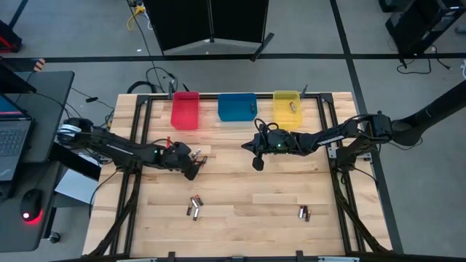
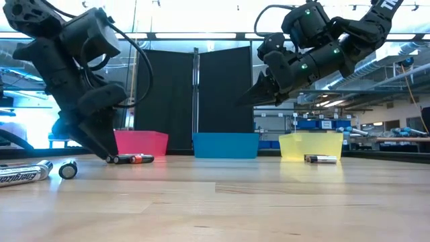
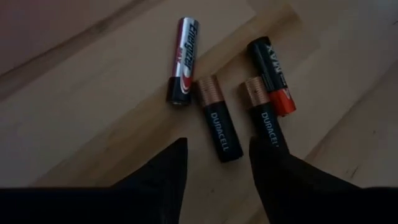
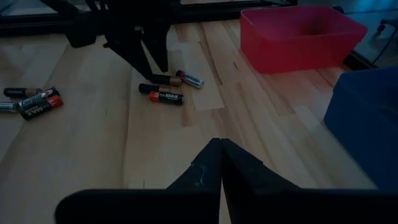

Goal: Sort batteries
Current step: Put the brown battery into the red bin

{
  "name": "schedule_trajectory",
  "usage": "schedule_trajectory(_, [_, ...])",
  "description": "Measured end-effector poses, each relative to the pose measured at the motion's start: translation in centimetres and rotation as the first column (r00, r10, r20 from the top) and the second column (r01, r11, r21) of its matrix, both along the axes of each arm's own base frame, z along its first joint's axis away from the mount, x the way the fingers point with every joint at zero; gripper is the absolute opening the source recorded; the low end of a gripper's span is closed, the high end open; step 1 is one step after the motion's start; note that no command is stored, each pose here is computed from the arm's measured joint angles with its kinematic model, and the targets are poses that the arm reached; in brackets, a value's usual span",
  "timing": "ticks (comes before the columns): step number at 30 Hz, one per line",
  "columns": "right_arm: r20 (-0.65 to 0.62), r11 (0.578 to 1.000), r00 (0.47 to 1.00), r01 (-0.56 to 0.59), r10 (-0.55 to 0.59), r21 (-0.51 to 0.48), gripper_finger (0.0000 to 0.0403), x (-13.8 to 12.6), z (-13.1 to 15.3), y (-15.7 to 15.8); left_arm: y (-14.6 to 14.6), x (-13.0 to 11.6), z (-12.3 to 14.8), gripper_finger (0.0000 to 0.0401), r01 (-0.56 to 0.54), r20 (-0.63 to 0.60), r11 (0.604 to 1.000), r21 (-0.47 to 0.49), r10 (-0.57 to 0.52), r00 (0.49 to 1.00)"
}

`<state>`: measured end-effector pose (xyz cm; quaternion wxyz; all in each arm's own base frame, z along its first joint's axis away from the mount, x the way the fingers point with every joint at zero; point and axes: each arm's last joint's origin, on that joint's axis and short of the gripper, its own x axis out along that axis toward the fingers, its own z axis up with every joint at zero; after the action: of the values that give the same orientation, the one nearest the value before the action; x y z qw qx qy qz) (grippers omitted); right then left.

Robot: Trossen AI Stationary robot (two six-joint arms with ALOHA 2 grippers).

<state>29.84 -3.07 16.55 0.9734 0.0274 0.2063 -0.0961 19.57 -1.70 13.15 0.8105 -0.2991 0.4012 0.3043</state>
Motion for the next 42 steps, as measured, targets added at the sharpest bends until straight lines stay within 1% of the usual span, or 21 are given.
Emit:
schedule_trajectory(8, [-0.001, 1.000, 1.000, -0.002, 0.002, -0.003, 0.0011, 0.0, 0.0, 0.0, 0.0, 0.4, -0.7, 0.0182, -0.009, -0.021, 1.000, 0.023, 0.010, 1.000])
schedule_trajectory(12, [-0.001, 1.000, 1.000, -0.002, 0.002, -0.004, 0.0016, 0.0, 0.0, 0.0, 0.0, 0.4, -0.8, 0.0175, -0.017, -0.023, 0.999, 0.028, 0.018, 1.000])
schedule_trajectory(16, [-0.002, 1.000, 1.000, -0.003, 0.003, -0.006, 0.0018, 0.0, 0.0, 0.0, 0.0, 0.3, -0.8, 0.0148, -0.020, -0.030, 0.999, 0.033, 0.021, 0.999])
schedule_trajectory(23, [-0.003, 1.000, 1.000, -0.007, 0.007, -0.015, 0.0011, 0.0, 0.0, 0.0, 0.1, 0.3, -1.7, 0.0080, -0.024, -0.087, 0.998, 0.052, 0.029, 0.996])
schedule_trajectory(27, [-0.006, 1.000, 1.000, -0.007, 0.007, -0.014, 0.0017, 0.0, 0.0, 0.0, 0.1, 0.2, -1.8, 0.0050, -0.076, -0.087, 0.996, 0.035, 0.079, 0.993])
schedule_trajectory(32, [-0.008, 1.000, 1.000, -0.007, 0.007, -0.014, 0.0012, 0.0, -0.1, 0.0, 0.0, -0.2, -1.0, 0.0049, -0.095, -0.060, 0.995, 0.028, 0.097, 0.993])
schedule_trajectory(35, [-0.009, 1.000, 1.000, -0.011, 0.011, -0.023, 0.0011, 0.0, 0.0, 0.0, -0.1, -0.3, -0.2, 0.0049, -0.078, -0.113, 0.996, 0.036, 0.081, 0.990])
schedule_trajectory(37, [-0.010, 1.000, 1.000, -0.013, 0.013, -0.027, 0.0013, 0.0, 0.0, 0.0, -0.4, 0.1, 0.8, 0.0049, -0.052, -0.145, 0.998, 0.046, 0.058, 0.988])
schedule_trajectory(39, [-0.010, 1.000, 1.000, -0.013, 0.013, -0.028, 0.0015, 0.0, 0.0, 0.0, -0.7, 0.6, 2.4, 0.0049, -0.028, -0.184, 0.997, 0.075, 0.041, 0.982])
schedule_trajectory(42, [-0.011, 0.999, 1.000, -0.014, 0.014, -0.029, 0.0015, 0.0, 0.0, 0.0, -0.5, 1.2, 4.7, 0.0049, -0.026, -0.218, 0.990, 0.141, 0.057, 0.974])
